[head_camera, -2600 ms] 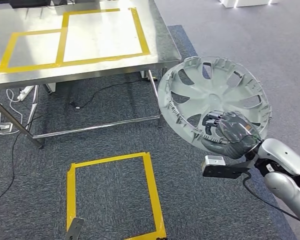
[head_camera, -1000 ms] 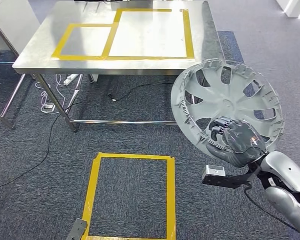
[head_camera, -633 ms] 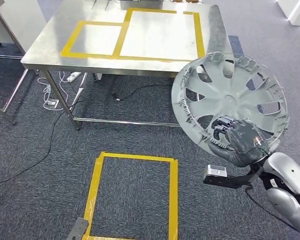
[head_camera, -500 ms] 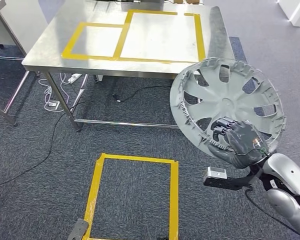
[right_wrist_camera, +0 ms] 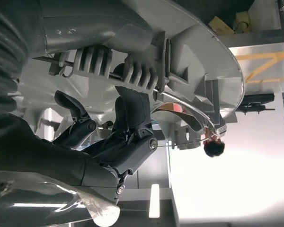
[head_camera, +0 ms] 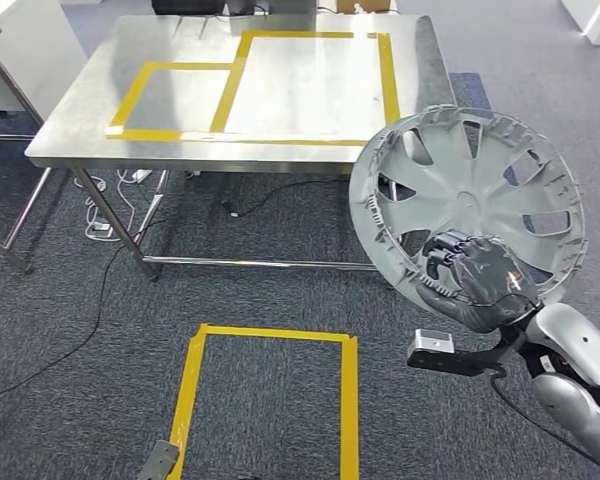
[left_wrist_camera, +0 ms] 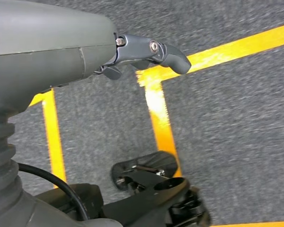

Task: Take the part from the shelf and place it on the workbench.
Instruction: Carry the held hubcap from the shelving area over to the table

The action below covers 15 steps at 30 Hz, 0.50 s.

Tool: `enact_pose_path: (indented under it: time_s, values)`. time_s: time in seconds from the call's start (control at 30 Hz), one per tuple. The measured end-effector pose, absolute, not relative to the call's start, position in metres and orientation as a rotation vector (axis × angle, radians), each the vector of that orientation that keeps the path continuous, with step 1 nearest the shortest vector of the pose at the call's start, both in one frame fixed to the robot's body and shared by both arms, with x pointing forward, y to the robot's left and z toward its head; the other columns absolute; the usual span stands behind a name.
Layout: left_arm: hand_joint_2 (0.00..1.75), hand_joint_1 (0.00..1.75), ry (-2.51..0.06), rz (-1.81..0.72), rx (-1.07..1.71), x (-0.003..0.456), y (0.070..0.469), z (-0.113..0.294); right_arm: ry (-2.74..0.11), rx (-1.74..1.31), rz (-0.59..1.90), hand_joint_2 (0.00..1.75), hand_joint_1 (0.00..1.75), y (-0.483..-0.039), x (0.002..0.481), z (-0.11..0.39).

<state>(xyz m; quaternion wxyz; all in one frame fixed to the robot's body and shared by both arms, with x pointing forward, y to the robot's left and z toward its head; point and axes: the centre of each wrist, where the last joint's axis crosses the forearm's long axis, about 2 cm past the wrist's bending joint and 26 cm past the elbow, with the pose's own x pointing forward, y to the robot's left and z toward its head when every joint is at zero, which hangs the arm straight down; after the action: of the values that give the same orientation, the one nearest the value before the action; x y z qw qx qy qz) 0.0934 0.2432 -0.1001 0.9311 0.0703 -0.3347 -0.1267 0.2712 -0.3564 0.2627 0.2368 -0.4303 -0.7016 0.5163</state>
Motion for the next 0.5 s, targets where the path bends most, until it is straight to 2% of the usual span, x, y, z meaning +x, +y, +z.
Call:
enact_pose_path:
  time_s: [0.5]
  values:
    - [1.75, 0.00, -0.685, -0.263, 0.146, 0.0926, 0.2427, -0.1002, -1.927, -1.178, 1.424, 1.75, 1.75, -0.3555, 0.2742, 0.2665]
